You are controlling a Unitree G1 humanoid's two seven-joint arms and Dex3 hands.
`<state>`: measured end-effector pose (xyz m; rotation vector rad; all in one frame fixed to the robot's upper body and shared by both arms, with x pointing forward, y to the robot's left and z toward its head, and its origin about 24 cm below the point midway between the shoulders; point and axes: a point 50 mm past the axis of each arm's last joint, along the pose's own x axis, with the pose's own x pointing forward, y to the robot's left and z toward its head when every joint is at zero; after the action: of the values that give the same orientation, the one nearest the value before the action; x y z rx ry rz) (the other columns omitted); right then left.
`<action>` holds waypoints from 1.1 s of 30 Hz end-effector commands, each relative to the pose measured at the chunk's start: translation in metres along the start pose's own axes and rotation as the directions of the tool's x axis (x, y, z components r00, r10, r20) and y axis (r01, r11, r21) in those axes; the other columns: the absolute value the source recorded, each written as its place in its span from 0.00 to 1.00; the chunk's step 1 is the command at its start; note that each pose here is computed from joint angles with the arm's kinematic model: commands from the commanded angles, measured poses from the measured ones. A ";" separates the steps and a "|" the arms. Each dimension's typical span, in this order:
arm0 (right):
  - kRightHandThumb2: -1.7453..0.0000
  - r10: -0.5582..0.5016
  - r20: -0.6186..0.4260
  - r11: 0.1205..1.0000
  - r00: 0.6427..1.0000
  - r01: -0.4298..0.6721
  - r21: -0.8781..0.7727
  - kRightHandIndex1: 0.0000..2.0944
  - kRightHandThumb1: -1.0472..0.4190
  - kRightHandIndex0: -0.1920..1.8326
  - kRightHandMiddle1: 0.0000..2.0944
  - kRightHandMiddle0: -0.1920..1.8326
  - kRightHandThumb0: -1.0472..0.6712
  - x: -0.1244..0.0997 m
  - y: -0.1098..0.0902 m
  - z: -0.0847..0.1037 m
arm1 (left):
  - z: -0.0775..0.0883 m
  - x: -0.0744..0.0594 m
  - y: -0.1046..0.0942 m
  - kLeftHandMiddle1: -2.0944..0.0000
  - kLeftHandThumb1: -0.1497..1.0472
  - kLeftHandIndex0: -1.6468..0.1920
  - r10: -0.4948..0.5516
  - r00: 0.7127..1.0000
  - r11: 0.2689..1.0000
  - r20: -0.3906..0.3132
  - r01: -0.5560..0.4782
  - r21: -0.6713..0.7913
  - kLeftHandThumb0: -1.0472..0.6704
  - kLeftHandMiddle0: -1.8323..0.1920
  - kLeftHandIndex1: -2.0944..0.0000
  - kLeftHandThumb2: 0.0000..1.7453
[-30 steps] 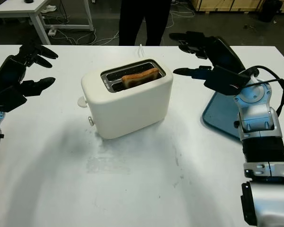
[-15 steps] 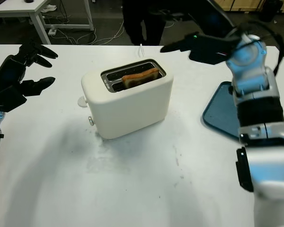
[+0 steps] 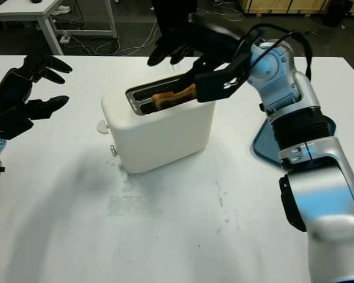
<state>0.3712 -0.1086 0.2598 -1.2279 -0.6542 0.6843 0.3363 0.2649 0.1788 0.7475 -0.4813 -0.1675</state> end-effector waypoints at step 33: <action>1.00 0.175 -0.111 0.974 0.978 -0.189 -0.123 0.38 0.24 0.50 0.01 0.61 0.43 0.009 0.034 -0.013 | -0.002 -0.002 0.000 0.27 0.89 0.90 0.008 1.000 1.000 0.006 -0.007 -0.010 0.00 0.91 0.34 0.21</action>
<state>0.3824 -0.1021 0.2286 -1.4109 -0.5469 0.7103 0.3358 0.2658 0.1778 0.7414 -0.4819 -0.1648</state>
